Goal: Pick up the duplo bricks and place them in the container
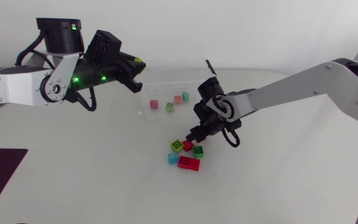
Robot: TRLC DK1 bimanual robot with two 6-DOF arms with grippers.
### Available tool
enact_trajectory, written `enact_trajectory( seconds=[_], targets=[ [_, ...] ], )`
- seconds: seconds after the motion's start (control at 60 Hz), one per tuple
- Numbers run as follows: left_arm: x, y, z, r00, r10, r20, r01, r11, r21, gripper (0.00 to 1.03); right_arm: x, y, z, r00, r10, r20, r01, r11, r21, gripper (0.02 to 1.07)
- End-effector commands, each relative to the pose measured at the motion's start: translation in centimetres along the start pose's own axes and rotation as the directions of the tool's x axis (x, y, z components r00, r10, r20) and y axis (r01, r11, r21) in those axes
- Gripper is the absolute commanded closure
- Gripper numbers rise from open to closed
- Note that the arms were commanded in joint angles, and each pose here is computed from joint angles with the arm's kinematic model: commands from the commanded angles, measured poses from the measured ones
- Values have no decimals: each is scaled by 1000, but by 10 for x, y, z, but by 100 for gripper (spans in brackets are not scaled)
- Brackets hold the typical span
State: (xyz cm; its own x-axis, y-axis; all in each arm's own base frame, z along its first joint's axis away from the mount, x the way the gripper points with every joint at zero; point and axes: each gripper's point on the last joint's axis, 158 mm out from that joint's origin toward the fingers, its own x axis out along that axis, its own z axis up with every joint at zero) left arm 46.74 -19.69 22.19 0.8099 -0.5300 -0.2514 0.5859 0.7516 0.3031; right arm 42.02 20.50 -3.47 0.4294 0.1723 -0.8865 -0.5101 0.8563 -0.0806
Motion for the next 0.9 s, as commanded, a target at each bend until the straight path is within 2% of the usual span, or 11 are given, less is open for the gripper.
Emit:
enact_trajectory(
  seconds=[0.0, 0.283, 0.517, 0.533, 0.6, 0.617, 0.683, 0.733, 0.883],
  targets=[
    [15, 4, 3, 1000, 18, 13, -18, 999, -32, 86, -1, 4, -5, 1000, -4, -18, 4, 1000, 9, 68],
    [57, 14, -8, 998, 65, -5, -65, 995, -74, 84, -69, -1, 17, 994, -14, 109, 14, 1000, 2, 70],
    [88, 33, -18, 994, 103, -18, -105, 990, -90, 81, -141, -13, 57, 972, -35, 232, 35, 999, 7, 70],
    [90, 33, -19, 994, 103, -23, -105, 990, -90, 77, -146, -14, 62, 969, -37, 245, 36, 999, 8, 70],
    [94, 35, -23, 994, 101, -40, -104, 990, -98, 53, -159, -16, 73, 960, -41, 276, 40, 999, 10, 70],
    [94, 35, -23, 994, 99, -44, -103, 990, -100, 42, -164, -18, 78, 956, -44, 289, 42, 999, 13, 69],
    [92, 34, -26, 993, 97, -61, -103, 989, -103, 14, -177, -20, 92, 946, -48, 322, 45, 999, 17, 69],
    [88, 35, -26, 992, 103, -67, -110, 989, -103, 6, -186, -23, 102, 937, -52, 346, 49, 999, 19, 69],
    [56, 42, -13, 991, 124, -55, -129, 986, -109, 5, -204, -28, 135, 912, -60, 405, 56, 998, 21, 69]
  ],
)
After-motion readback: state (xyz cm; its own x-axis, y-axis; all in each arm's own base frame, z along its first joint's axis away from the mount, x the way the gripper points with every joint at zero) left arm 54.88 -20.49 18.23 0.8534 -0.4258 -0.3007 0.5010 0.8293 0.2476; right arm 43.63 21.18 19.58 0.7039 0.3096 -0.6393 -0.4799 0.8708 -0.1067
